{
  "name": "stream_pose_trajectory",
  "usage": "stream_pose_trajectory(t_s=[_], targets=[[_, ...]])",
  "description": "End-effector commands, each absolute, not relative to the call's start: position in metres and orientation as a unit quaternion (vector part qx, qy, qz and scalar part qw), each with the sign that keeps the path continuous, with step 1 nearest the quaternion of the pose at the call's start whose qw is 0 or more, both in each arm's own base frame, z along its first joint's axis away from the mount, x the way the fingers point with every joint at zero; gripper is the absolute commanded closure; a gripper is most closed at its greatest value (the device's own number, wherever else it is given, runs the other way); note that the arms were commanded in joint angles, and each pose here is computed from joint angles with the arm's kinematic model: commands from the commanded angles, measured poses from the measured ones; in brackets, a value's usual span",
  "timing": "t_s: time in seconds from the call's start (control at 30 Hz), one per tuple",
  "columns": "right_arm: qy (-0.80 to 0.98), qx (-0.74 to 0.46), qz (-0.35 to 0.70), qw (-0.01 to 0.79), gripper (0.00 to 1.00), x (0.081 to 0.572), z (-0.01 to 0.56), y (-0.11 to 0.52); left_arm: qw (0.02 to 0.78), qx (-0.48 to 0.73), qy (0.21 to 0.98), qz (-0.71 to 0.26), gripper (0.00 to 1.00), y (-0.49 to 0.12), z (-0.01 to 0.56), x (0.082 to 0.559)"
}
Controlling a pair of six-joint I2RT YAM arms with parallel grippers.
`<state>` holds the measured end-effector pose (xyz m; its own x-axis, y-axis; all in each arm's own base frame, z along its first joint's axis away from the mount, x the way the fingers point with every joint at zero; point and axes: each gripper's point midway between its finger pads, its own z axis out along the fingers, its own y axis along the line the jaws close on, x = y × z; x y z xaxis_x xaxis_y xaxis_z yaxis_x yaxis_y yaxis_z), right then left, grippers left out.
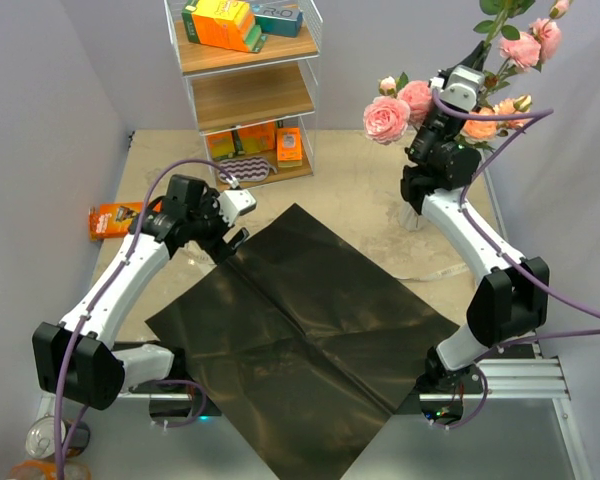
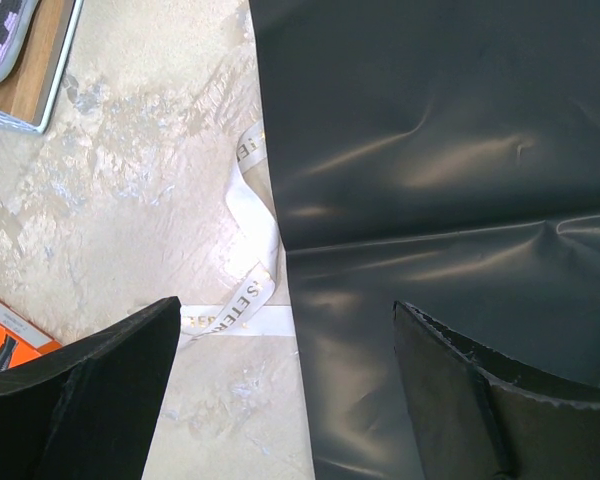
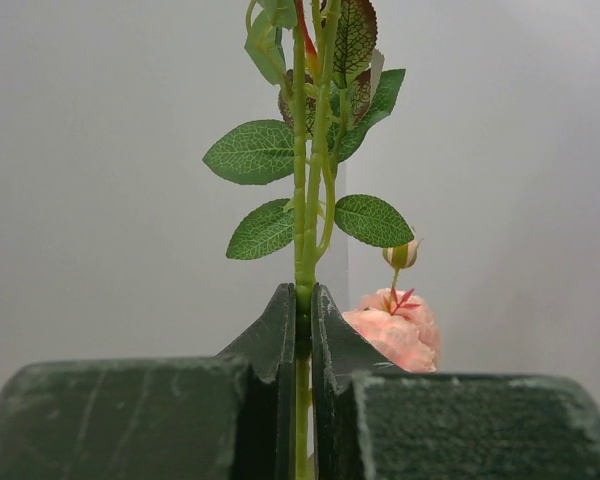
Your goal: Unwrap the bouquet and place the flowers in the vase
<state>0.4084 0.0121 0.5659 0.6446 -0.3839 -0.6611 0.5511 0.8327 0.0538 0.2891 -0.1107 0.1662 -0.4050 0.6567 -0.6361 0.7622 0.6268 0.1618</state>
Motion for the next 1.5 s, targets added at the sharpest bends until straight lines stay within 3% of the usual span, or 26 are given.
stream_pose_trajectory(t_s=[0.0, 0.3, 0.4, 0.6, 0.9, 1.0, 1.17, 1.23, 1.47], targets=[[0.266, 0.168, -0.238, 0.919, 1.0, 0.38, 0.582, 0.002, 0.364, 0.424, 0.826, -0.077, 0.09, -0.113, 0.185, 0.298], [0.332, 0.182, -0.226, 0.897, 1.0, 0.398, 0.556, -0.001, 0.365, 0.421, 0.827, -0.072, 0.09, -0.109, 0.187, 0.297], [0.364, 0.181, -0.206, 0.89, 0.56, 0.399, 0.547, -0.001, 0.367, 0.421, 0.826, -0.074, 0.1, -0.11, 0.187, 0.297], [0.411, 0.165, -0.19, 0.876, 0.32, 0.398, 0.539, 0.003, 0.377, 0.417, 0.823, -0.084, 0.1, -0.114, 0.196, 0.297], [0.482, 0.115, -0.138, 0.858, 0.19, 0.388, 0.527, 0.039, 0.397, 0.409, 0.816, -0.093, 0.1, -0.117, 0.212, 0.292], [0.505, 0.105, -0.124, 0.848, 0.1, 0.375, 0.52, 0.055, 0.403, 0.403, 0.815, -0.103, 0.1, -0.121, 0.217, 0.291], [0.577, 0.143, -0.137, 0.792, 0.08, 0.347, 0.501, 0.055, 0.41, 0.395, 0.814, -0.114, 0.09, -0.124, 0.226, 0.292], [0.586, 0.15, -0.123, 0.787, 0.01, 0.334, 0.497, 0.056, 0.413, 0.393, 0.813, -0.118, 0.09, -0.126, 0.229, 0.291], [0.585, 0.165, -0.075, 0.791, 0.01, 0.286, 0.518, 0.028, 0.421, 0.388, 0.81, -0.125, 0.09, -0.127, 0.238, 0.286]])
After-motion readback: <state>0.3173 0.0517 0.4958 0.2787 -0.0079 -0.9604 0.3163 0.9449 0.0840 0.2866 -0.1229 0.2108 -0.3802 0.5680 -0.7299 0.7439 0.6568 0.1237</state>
